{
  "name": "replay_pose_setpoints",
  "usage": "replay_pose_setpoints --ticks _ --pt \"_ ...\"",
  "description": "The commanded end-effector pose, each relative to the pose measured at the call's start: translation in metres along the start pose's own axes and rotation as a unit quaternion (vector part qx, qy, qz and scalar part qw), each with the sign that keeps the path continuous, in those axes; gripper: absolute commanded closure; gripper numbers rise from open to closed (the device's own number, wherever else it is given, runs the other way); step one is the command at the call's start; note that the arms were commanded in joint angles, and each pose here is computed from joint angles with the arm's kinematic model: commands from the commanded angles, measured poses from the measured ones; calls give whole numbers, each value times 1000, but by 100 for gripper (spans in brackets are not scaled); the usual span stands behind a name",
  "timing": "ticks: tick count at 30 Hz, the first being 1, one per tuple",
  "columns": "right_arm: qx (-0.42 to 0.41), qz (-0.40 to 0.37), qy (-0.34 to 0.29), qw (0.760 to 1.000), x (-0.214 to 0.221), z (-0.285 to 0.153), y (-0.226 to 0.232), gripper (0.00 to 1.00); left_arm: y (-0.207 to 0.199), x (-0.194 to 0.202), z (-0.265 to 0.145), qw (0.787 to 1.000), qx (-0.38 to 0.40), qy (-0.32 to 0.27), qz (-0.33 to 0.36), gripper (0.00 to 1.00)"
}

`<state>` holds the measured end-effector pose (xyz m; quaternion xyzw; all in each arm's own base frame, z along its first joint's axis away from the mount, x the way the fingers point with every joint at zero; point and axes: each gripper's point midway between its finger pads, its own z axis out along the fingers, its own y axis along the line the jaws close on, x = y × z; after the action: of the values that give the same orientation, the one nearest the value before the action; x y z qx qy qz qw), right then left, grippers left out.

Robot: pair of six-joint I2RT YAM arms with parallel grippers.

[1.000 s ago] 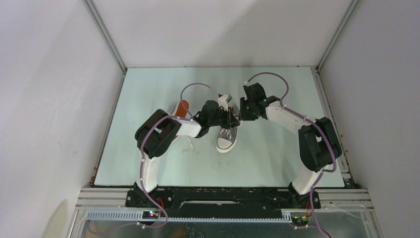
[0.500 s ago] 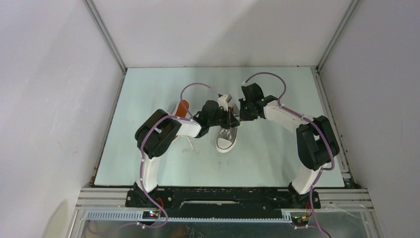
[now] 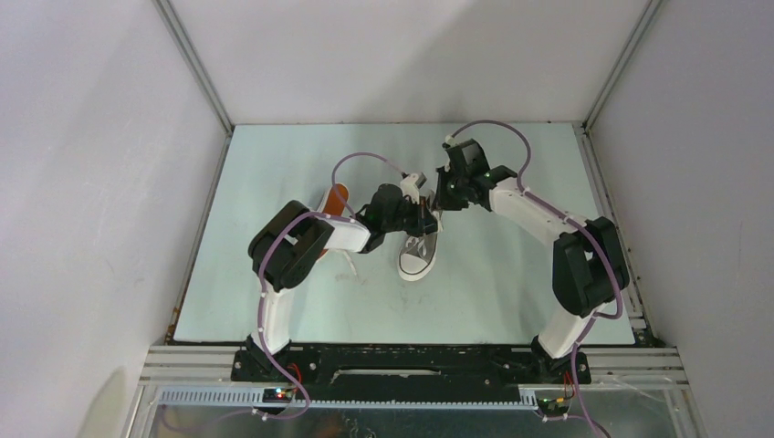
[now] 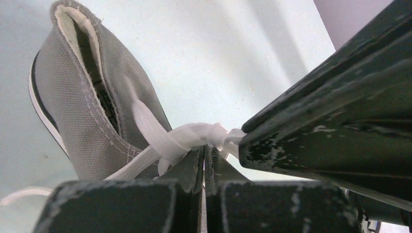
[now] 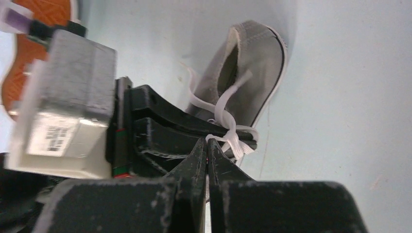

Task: Tie the shoes

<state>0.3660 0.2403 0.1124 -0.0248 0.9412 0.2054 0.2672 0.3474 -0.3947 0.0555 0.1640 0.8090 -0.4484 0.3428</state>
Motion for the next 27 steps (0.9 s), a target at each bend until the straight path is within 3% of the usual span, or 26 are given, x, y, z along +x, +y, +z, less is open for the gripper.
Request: replay_pose_setpoints --ticks 1,9,27 --pt "-44 15 -37 998 -32 -23 24 100 9 8 -2 1000 -9 17 -14 100" --pt "-82 46 -54 994 -53 -24 34 100 -1 9 -5 999 24 23 -39 100" --pt "-140 93 -59 984 -66 -17 47 100 0 2 -8 983 56 22 -176 100"
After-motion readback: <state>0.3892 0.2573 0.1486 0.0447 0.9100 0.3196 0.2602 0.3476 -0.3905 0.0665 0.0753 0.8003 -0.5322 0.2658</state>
